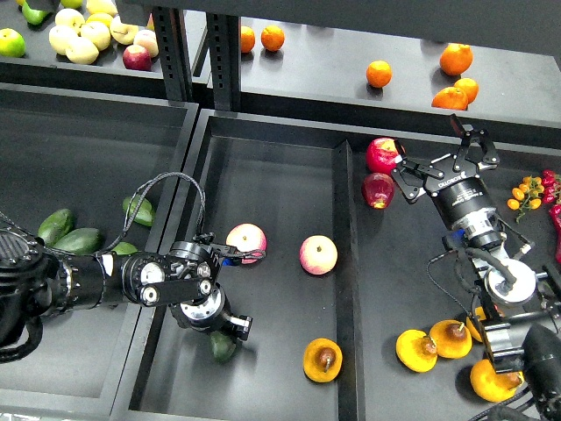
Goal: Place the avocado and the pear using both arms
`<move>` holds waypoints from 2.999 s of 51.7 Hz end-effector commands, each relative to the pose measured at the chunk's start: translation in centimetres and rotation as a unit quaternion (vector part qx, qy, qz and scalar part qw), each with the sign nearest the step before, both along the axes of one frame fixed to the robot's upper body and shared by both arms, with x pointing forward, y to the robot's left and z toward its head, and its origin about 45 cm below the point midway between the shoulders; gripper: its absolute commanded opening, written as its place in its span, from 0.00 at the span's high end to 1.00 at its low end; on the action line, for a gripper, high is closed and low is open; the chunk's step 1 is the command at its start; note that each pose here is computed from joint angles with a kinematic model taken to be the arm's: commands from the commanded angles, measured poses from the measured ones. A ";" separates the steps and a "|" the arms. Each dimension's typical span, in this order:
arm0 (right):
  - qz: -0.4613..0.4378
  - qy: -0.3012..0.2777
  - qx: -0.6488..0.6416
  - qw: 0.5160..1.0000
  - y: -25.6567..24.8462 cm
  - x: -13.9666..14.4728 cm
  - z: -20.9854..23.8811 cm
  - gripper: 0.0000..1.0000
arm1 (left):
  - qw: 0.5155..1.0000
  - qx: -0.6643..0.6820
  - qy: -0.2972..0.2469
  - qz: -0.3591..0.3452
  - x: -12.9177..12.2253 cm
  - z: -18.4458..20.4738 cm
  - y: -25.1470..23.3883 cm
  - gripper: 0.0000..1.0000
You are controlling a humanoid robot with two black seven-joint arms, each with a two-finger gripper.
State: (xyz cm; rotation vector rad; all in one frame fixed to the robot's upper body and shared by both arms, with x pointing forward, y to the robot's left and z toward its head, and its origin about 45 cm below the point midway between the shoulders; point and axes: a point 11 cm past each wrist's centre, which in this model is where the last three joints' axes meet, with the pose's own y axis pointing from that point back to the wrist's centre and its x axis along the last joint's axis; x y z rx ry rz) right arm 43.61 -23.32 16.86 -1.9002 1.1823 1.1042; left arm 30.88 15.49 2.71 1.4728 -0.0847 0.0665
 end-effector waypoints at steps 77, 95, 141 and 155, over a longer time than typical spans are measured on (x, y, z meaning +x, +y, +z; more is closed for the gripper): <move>0.005 0.003 -0.003 1.000 0.2 -0.2 -0.2 0.00 | 0.962 0.076 -0.020 0.260 0.3 5.9 26.0 0.40; 0.005 0.003 -0.003 1.000 0.2 -0.2 -0.3 0.00 | 0.963 0.065 -0.021 0.262 0.6 5.8 25.3 0.16; 0.004 0.003 -0.002 1.000 0.1 -0.2 -0.3 0.00 | 0.925 -0.135 -0.109 0.339 7.3 12.4 20.6 0.06; 0.001 0.003 0.000 1.000 0.0 -0.1 -0.2 0.00 | 0.842 -0.306 -0.113 0.430 8.7 13.9 18.2 0.05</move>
